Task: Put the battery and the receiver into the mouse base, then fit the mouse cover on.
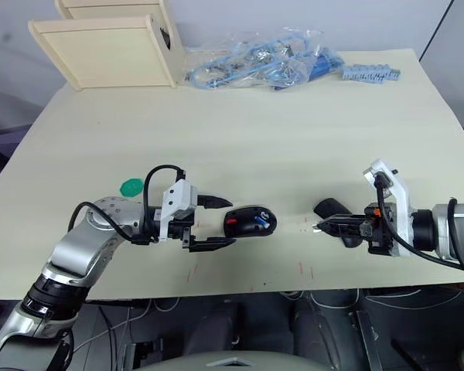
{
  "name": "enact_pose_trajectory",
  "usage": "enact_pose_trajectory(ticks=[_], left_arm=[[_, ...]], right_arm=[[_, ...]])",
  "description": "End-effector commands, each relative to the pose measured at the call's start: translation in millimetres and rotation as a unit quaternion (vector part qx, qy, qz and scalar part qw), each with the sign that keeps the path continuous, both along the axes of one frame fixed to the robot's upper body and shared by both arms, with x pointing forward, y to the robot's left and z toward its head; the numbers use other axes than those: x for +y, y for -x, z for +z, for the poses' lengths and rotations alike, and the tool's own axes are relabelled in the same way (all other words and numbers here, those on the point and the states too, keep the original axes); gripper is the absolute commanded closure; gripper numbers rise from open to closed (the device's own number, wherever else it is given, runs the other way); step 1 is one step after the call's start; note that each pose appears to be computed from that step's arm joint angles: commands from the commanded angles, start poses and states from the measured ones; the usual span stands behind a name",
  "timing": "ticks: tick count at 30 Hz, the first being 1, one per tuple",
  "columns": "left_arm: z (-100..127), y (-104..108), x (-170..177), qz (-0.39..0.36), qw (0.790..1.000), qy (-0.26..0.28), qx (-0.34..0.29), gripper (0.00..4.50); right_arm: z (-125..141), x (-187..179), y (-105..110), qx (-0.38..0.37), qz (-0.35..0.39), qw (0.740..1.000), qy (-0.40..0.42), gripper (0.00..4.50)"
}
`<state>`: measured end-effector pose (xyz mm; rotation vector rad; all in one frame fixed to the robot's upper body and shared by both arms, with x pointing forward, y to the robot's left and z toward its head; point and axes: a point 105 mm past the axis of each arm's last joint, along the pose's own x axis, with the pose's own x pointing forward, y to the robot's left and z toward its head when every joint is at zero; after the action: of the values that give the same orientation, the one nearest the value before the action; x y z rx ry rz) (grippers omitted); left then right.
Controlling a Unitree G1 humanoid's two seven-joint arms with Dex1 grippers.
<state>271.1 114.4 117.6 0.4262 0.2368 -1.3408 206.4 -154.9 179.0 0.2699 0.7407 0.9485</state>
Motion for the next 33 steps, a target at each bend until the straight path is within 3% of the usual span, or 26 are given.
enact_pose_trajectory(ticks=[1, 13, 33], left_arm=[[-6.5, -3.9, -5.2, -0.023, 1.0, -0.011, -0.014, 0.07], [-18.3, -21.2, -20.9, -0.04, 0.999, -0.017, -0.026, 0.07], [-24.4, -25.4, -31.1, -0.036, 0.999, -0.012, -0.021, 0.07]], right_arm=[[1.7, -6.6, 9.1, -0.022, -0.009, 1.0, -0.001, 4.5], [-21.0, -24.6, 31.0, -0.007, -0.043, 0.999, -0.001, 4.5], [-34.1, -33.3, 33.5, -0.004, -0.056, 0.998, 0.007, 4.5]])
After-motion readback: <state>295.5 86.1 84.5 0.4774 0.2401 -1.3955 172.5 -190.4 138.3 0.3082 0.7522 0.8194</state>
